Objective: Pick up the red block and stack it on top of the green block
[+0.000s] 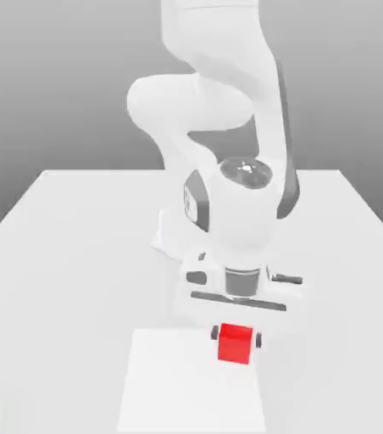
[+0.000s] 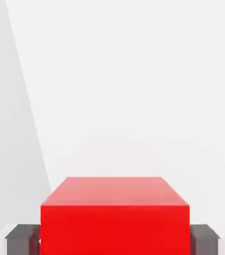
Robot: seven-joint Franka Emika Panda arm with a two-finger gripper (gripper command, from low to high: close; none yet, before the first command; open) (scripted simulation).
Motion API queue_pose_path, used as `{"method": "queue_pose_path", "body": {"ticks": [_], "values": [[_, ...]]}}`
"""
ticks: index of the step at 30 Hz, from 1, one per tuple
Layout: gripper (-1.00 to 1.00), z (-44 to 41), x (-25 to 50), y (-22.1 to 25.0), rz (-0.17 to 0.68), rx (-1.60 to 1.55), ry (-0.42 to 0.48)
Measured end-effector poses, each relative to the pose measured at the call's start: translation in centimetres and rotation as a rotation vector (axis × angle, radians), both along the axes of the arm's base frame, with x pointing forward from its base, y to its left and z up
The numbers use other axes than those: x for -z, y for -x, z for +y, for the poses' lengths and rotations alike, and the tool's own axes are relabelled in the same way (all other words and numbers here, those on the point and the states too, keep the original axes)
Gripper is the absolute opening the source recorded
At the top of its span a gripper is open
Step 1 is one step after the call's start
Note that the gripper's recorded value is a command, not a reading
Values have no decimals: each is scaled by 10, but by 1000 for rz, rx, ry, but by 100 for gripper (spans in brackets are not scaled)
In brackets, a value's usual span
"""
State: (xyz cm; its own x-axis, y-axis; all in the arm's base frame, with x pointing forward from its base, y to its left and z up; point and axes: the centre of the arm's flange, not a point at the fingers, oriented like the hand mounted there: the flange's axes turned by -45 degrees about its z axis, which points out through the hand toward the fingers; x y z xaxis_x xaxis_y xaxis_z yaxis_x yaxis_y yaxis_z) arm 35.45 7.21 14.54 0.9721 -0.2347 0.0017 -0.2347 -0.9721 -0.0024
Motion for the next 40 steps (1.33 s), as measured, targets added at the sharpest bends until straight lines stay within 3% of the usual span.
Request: {"method": "queue_pose_path", "body": {"ticks": [15,26,32,36,37,40], "values": [[-100,-8,-65,-10,0,46,-6],[-100,-195,-93,-120,-2,743,-52],[-100,-340,-100,-126,1,1139,-15],[-100,-371,-55,-122,1,1219,-2],[100,-372,-43,-122,1,1221,-1],[100,-372,-43,-122,1,1221,-1]]}}
